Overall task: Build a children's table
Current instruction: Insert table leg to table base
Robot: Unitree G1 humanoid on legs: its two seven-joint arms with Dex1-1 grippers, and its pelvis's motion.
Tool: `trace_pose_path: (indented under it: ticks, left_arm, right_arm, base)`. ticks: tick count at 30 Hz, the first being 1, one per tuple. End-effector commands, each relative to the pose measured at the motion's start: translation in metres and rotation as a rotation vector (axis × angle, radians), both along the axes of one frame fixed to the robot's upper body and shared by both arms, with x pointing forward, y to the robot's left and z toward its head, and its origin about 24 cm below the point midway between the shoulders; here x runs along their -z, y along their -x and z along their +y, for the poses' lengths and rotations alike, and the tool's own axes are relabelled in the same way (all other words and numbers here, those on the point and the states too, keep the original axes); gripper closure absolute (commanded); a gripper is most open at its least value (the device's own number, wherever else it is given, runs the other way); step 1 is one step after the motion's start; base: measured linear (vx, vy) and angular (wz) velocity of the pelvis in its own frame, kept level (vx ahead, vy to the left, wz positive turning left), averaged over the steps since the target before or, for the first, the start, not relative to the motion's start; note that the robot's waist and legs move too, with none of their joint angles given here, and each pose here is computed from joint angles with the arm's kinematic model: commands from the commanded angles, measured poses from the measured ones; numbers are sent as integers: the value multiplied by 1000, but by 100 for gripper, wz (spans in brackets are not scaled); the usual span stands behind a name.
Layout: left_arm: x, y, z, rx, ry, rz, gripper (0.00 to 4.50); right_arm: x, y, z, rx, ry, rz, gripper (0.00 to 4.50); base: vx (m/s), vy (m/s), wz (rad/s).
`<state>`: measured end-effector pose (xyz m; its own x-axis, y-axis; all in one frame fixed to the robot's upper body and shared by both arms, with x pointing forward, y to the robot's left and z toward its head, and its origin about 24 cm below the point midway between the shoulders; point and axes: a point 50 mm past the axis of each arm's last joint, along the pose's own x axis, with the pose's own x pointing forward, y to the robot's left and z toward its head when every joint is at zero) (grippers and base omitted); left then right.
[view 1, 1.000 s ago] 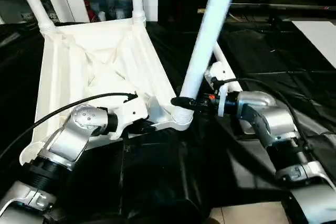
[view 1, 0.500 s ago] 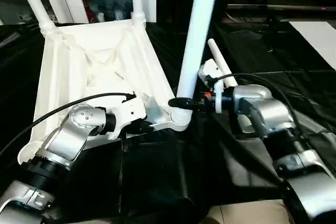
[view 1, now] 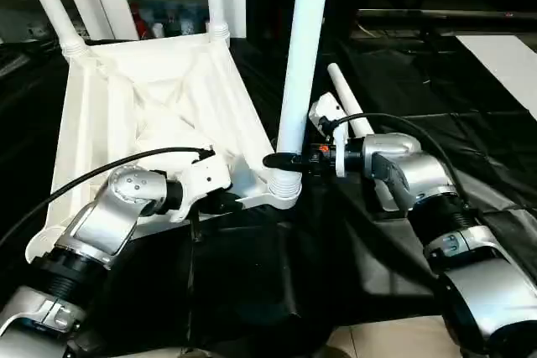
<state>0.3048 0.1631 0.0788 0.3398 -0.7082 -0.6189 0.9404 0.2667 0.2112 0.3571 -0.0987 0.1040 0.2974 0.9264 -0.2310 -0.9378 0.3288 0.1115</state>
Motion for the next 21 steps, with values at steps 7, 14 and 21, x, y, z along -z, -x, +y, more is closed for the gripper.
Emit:
trace_pose_path:
  ticks: [7,14,21]
  left_arm:
    - [16,5,6,-7,-61,60,450]
    - [16,5,6,-6,-63,61,450]
    - [16,4,6,-6,-65,62,450]
  right_arm:
    - [45,12,-26,179,2,92,266]
    - [78,35,-32,275,-34,107,266]
    - [81,46,-21,199,20,58,266]
  base:
    - [0,0,0]
    - [0,0,0]
    - [0,0,0]
